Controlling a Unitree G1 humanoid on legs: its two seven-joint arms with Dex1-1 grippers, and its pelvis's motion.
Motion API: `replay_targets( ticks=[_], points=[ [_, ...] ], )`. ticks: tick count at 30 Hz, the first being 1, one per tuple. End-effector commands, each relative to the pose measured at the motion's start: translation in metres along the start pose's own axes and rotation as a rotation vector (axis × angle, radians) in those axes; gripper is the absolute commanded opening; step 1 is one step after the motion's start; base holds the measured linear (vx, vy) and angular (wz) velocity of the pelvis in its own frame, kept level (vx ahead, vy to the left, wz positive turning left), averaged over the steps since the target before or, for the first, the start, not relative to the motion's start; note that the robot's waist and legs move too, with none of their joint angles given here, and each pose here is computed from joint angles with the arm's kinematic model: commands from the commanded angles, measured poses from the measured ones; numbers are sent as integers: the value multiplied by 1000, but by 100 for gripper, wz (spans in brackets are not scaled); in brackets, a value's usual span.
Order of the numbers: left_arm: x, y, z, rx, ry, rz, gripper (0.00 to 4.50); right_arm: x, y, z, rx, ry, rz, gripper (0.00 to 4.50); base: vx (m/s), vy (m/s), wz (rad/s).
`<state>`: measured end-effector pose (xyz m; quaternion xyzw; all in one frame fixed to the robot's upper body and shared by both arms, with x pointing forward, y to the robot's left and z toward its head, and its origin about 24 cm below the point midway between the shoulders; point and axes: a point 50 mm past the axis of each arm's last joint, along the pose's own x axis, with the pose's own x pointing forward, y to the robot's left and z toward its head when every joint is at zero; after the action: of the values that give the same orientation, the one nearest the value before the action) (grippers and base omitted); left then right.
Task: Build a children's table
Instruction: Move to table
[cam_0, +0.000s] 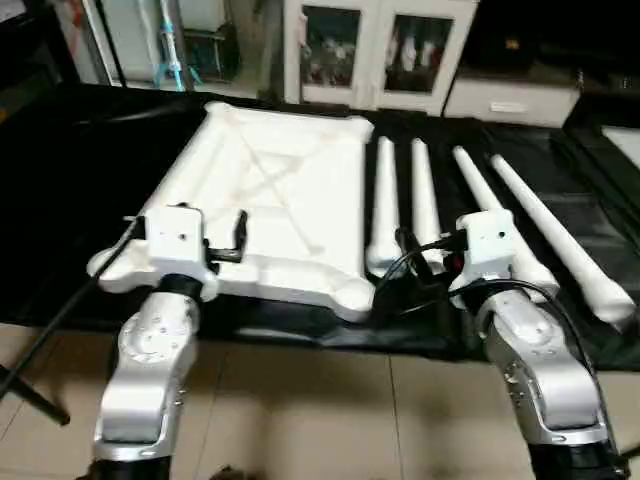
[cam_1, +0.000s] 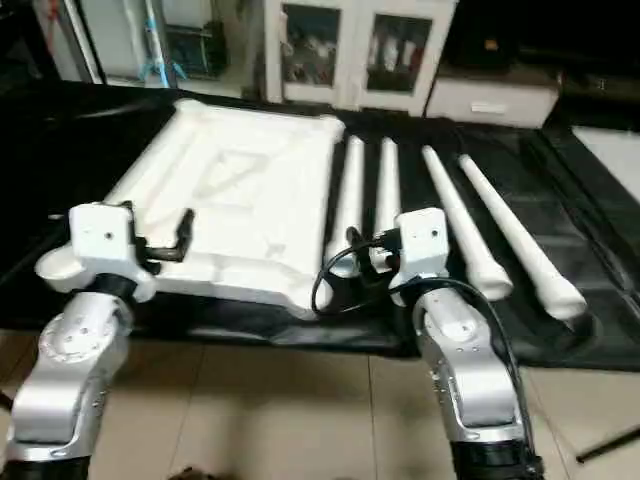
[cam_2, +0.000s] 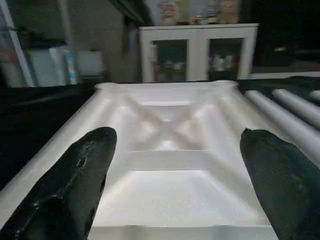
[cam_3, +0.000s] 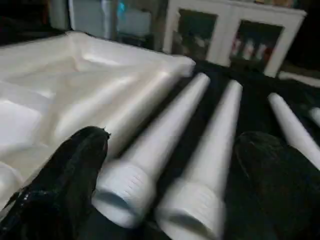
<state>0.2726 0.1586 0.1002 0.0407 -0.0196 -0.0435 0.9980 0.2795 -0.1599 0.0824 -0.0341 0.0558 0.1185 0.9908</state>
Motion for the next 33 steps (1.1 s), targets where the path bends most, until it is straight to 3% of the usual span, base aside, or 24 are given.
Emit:
replay_targets(
  ticks=[1, 9, 21, 33],
  points=[
    [0, 4, 3, 21, -14, 15, 445, 1, 0, 7, -6, -27, -2, 450, -20, -195, 2],
    [0, 9, 1, -63, 5, 5, 445, 0, 2, 9, 0, -30, -3, 450, -34, -104, 9],
    [-4, 9, 3, -57, 1, 3, 445, 3, 5, 10, 6, -34, 10, 450, -33, -40, 3],
    [-5, 8, 3, -58, 1, -4, 445, 4, 4, 12, 5, -38, 20, 450, 166, -4, -3]
  ],
)
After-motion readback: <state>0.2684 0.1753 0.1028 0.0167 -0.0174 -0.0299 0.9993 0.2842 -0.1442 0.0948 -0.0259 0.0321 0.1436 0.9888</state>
